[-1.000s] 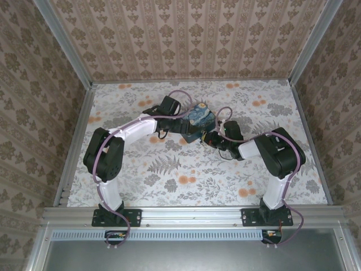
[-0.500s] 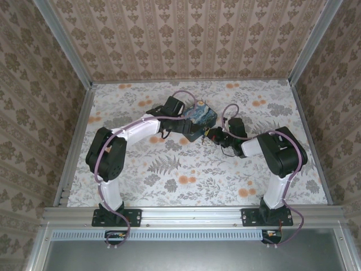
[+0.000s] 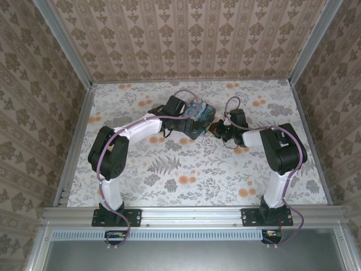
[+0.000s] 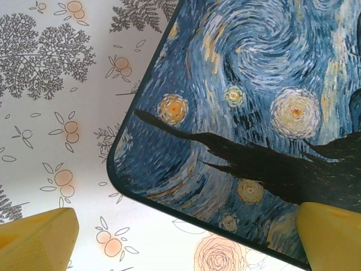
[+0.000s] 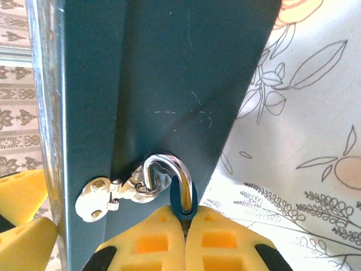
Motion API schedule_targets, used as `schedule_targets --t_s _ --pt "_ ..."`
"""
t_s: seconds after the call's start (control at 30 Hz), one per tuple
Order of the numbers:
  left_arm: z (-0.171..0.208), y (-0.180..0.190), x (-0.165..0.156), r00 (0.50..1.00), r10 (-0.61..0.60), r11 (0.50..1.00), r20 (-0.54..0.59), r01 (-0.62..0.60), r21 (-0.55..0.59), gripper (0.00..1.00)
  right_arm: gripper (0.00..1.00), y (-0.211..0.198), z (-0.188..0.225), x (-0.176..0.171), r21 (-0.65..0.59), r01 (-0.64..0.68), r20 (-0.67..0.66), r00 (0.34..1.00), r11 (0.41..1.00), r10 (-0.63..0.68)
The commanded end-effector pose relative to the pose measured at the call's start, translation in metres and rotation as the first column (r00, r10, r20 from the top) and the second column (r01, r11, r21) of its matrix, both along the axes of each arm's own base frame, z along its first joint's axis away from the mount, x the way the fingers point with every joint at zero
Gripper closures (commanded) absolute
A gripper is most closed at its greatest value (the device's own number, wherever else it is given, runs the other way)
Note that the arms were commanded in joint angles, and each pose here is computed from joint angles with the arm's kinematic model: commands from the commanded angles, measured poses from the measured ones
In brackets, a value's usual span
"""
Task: Unlock the padlock with the key
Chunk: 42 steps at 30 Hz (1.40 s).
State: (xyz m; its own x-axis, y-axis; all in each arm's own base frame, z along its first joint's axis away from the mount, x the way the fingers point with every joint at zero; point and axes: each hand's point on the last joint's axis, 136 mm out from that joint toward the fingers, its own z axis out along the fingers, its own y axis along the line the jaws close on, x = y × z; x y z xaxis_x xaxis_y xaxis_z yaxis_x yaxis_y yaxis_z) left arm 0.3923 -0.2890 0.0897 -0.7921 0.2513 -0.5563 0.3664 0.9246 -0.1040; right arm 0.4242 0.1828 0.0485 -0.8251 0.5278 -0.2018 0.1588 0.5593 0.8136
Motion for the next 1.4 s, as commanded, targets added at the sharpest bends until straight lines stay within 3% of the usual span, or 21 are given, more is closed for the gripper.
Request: schedule_targets --t_s 0.0,0.23,0.53,0.9,1.1,1.37 --pt "-0.056 0.033 -0.030 0.987 -0.013 0.978 -0.161 0.045 0.202 0.00 1.00 -0.016 0.002 0.012 -0.040 0.011 -0.031 0.999 0.999 -0.012" --pt "-0.058 0.028 -0.031 0.985 -0.025 0.977 -0.169 0.060 0.204 0.00 1.00 -0.020 0.010 0.024 -0.047 -0.021 -0.015 1.000 0.999 0.020" --pt "-0.059 0.024 -0.033 0.983 -0.039 0.973 -0.178 0.078 0.216 0.00 1.00 -0.040 0.004 0.023 -0.278 -0.096 -0.095 0.993 0.956 0.072" --pt "-0.062 0.022 -0.036 0.980 -0.043 0.970 -0.192 0.087 0.227 0.00 1.00 -0.059 0.003 0.029 -0.408 -0.099 -0.135 0.990 0.907 0.047" --pt "-0.063 0.022 -0.036 0.980 -0.041 0.970 -0.194 0.086 0.229 0.00 1.00 -0.053 -0.003 0.024 -0.369 -0.104 -0.128 0.990 0.924 0.060" --pt "-0.068 0.022 -0.038 0.978 -0.044 0.968 -0.205 0.093 0.232 0.00 1.00 -0.042 -0.008 0.021 -0.153 -0.021 -0.082 0.997 0.988 0.008"
